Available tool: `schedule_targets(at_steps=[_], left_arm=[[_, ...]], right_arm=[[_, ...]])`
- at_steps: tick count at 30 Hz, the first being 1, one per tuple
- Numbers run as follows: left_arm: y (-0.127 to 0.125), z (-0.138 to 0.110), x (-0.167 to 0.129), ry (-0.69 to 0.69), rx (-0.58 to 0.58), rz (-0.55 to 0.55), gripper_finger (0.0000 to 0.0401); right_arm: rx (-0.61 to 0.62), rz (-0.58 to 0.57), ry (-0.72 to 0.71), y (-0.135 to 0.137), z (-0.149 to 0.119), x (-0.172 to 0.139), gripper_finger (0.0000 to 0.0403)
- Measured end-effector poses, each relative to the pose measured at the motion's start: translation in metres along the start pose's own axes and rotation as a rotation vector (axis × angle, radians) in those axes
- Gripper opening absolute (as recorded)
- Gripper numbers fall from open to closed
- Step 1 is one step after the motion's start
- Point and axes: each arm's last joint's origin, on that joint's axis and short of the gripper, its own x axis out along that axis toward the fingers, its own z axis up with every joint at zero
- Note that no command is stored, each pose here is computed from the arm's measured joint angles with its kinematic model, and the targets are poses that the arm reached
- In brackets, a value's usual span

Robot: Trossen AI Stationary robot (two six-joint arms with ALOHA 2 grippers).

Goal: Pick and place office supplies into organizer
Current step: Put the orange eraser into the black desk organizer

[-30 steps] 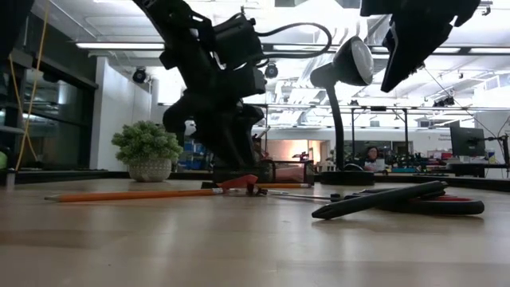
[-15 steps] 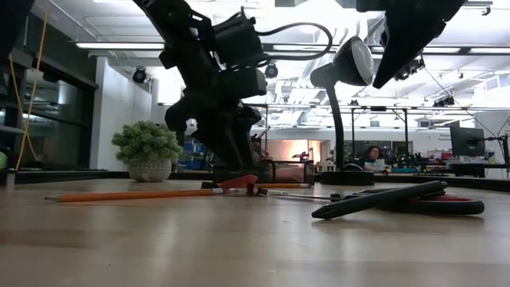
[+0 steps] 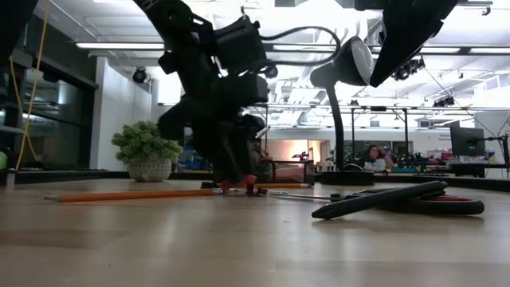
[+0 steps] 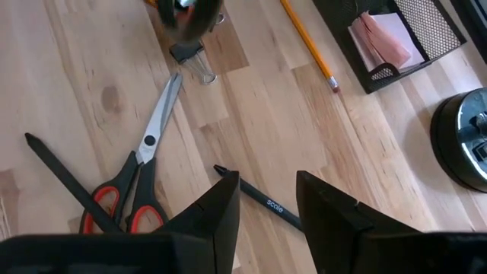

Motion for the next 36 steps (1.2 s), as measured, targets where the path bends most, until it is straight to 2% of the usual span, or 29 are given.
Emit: schedule_targets(at_steps=[13,36], left_arm=[[0.0001,-0.0004,0.0016,0.03,0.024,0.048,0.0184],[-0.0001,-0.0007,0.0016,0.03,0.057,0.044,0.0184]], right_arm=[[0.0,0.0,0.0,0.0,0.0,0.0,0.0124],[0.0,-0.012,-0.008,-0.0004,0.0002,0.0,0.0124]])
